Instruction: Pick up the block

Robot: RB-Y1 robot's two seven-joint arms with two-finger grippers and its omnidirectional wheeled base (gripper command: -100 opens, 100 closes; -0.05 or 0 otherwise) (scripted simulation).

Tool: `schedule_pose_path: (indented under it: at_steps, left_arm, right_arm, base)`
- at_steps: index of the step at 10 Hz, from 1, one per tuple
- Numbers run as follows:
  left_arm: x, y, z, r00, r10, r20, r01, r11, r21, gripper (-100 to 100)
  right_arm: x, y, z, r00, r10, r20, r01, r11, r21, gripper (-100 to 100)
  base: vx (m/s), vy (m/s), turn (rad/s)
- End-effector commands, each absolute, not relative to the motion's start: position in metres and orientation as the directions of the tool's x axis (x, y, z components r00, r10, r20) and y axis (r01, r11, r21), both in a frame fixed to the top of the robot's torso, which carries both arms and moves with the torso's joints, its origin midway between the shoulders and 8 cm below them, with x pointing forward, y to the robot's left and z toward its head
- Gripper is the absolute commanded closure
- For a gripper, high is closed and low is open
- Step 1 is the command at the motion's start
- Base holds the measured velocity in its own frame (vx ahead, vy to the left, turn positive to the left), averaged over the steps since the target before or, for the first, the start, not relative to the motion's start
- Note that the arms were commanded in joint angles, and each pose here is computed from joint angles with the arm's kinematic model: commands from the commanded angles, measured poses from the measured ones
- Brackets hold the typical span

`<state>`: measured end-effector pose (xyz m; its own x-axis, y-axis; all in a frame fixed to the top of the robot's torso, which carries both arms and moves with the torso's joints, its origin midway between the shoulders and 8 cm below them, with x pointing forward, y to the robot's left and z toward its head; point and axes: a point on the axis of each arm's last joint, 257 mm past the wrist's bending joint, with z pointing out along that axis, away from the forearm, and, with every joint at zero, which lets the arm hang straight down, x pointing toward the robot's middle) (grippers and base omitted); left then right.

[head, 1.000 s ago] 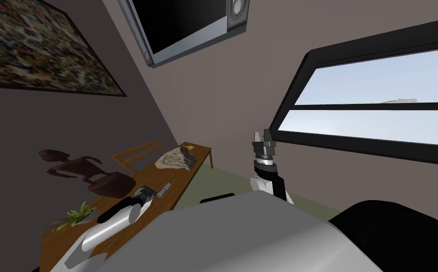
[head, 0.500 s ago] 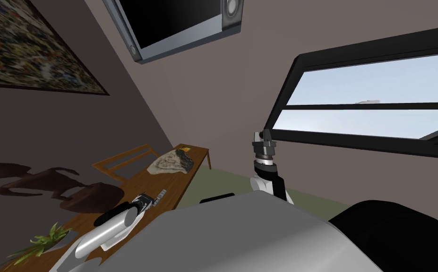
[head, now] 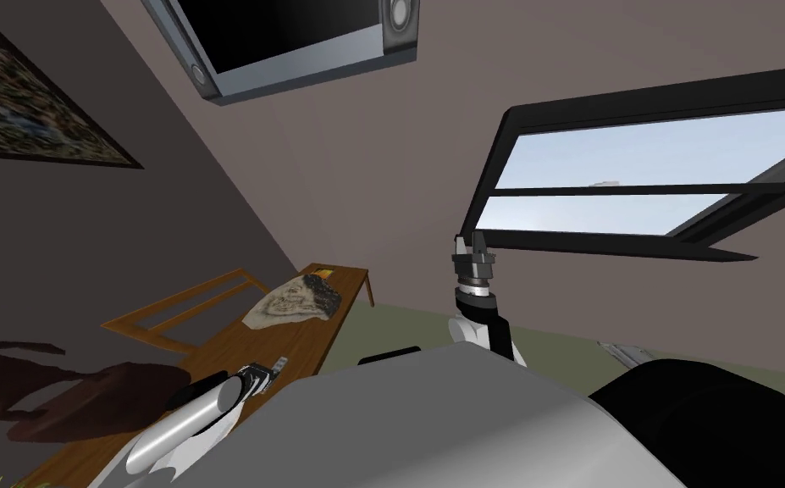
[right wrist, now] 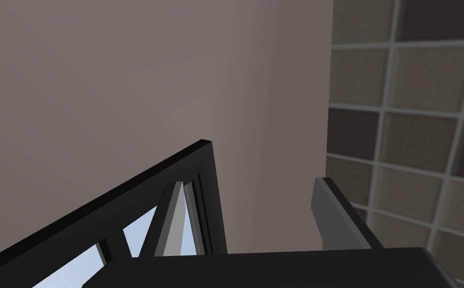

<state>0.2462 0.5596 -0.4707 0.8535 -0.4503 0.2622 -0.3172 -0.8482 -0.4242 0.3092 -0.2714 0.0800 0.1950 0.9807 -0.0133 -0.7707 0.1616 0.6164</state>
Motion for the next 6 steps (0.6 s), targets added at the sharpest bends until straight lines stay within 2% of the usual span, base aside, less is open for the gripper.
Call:
schedule_pose_path:
  at_steps: [1, 4, 5, 6]
  left_arm:
    - [0.235, 0.558, -0.476, 0.871, -0.424, 0.248, -0.312, -0.867, -0.388, -100]
    - [0.200, 0.554, -0.497, 0.921, -0.335, 0.198, -0.275, -0.920, -0.278, -100]
    - [0.186, 0.552, -0.505, 0.939, -0.295, 0.176, -0.251, -0.939, -0.236, -100]
    - [0.184, 0.551, -0.505, 0.940, -0.294, 0.170, -0.253, -0.940, -0.229, -100]
  right_arm:
    - [0.309, -0.271, 0.080, 0.195, 0.981, -0.013, -0.771, 0.162, 0.616, 0]
    - [0.309, -0.271, 0.080, 0.195, 0.981, -0.013, -0.771, 0.162, 0.616, 0]
    - [0.309, -0.271, 0.080, 0.195, 0.981, -0.013, -0.771, 0.162, 0.616, 0]
    - [0.309, -0.271, 0.080, 0.195, 0.981, -0.013, -0.771, 0.162, 0.616, 0]
  base:
    - [0.021, 0.048, -0.106]
    - [0.022, 0.048, -0.161]
    - [0.030, 0.072, -0.294]
    - [0.026, 0.068, -0.081]
